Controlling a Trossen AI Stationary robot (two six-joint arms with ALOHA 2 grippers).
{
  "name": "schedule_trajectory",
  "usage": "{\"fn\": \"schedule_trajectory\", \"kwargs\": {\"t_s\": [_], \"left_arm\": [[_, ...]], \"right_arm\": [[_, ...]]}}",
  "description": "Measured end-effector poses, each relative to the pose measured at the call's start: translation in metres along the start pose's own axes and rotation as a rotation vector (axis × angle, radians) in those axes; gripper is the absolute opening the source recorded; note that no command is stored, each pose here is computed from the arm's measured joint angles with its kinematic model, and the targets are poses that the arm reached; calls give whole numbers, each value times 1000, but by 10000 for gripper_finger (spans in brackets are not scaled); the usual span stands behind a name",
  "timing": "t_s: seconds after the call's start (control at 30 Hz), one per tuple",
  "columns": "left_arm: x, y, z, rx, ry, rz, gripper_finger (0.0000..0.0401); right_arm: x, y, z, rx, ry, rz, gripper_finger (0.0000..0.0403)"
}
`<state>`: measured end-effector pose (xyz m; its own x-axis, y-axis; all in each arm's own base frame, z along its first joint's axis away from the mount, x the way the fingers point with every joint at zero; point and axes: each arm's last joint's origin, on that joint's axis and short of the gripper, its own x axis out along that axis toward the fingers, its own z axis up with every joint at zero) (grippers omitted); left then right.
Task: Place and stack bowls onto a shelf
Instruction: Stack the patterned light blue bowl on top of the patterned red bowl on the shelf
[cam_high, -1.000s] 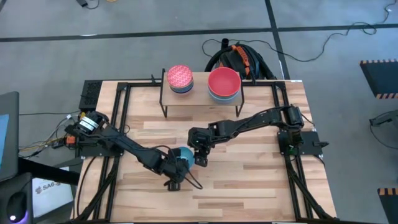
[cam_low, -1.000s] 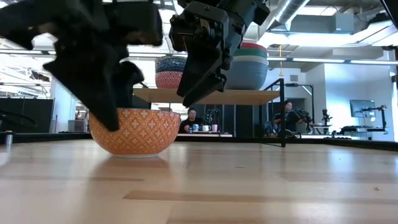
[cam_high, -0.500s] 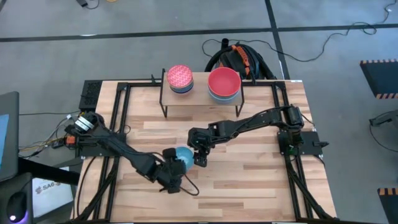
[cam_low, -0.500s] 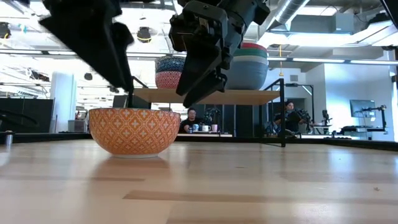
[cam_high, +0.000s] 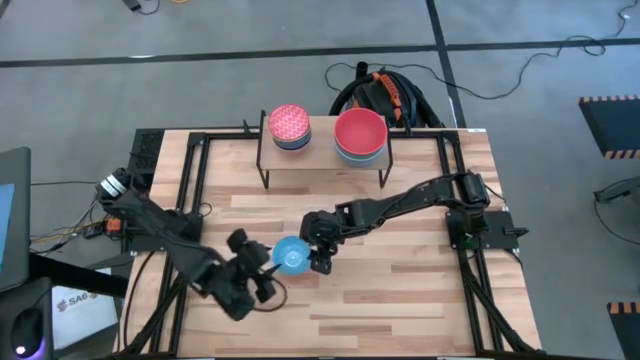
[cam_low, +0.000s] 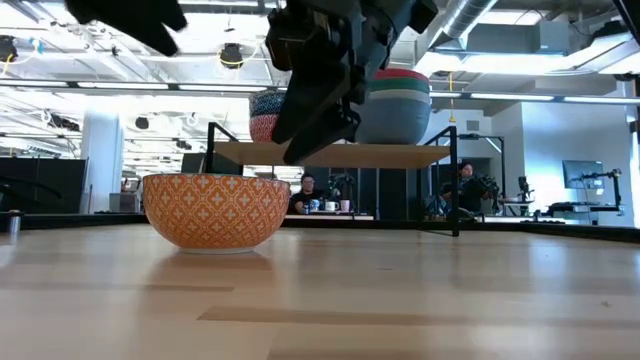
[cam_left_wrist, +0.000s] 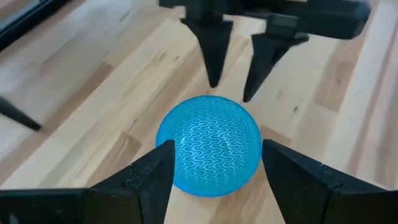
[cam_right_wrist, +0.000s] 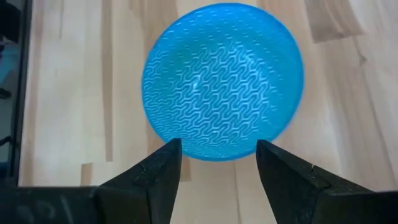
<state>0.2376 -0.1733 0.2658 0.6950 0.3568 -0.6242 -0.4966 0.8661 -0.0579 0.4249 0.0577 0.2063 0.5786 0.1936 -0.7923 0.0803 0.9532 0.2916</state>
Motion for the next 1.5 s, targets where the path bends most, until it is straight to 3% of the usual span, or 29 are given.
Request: {"fn": "schedule_trajectory", "kwargs": {"t_s": [0.13,0.33,0.8,1.03,1.23,1.5], "left_arm": [[-22,4,-4,-21,-56,-7,224],[-45,5,-13,-47,-169,-22,215],[-53,13,-24,-21,-137,12,145],[-62,31,-35,-95,-62,110,140],[-65,45,-41,-171,105,231,140],[-66,50,-42,-147,154,274,140]], "right_arm": [[1,5,-1,-28,-1,8,234],[-2,19,-4,-61,14,108,234],[-9,33,4,-70,-17,187,234],[-18,38,16,-72,-42,166,234],[-19,38,17,-94,-50,154,234],[-25,42,25,-139,-76,185,234]]}}
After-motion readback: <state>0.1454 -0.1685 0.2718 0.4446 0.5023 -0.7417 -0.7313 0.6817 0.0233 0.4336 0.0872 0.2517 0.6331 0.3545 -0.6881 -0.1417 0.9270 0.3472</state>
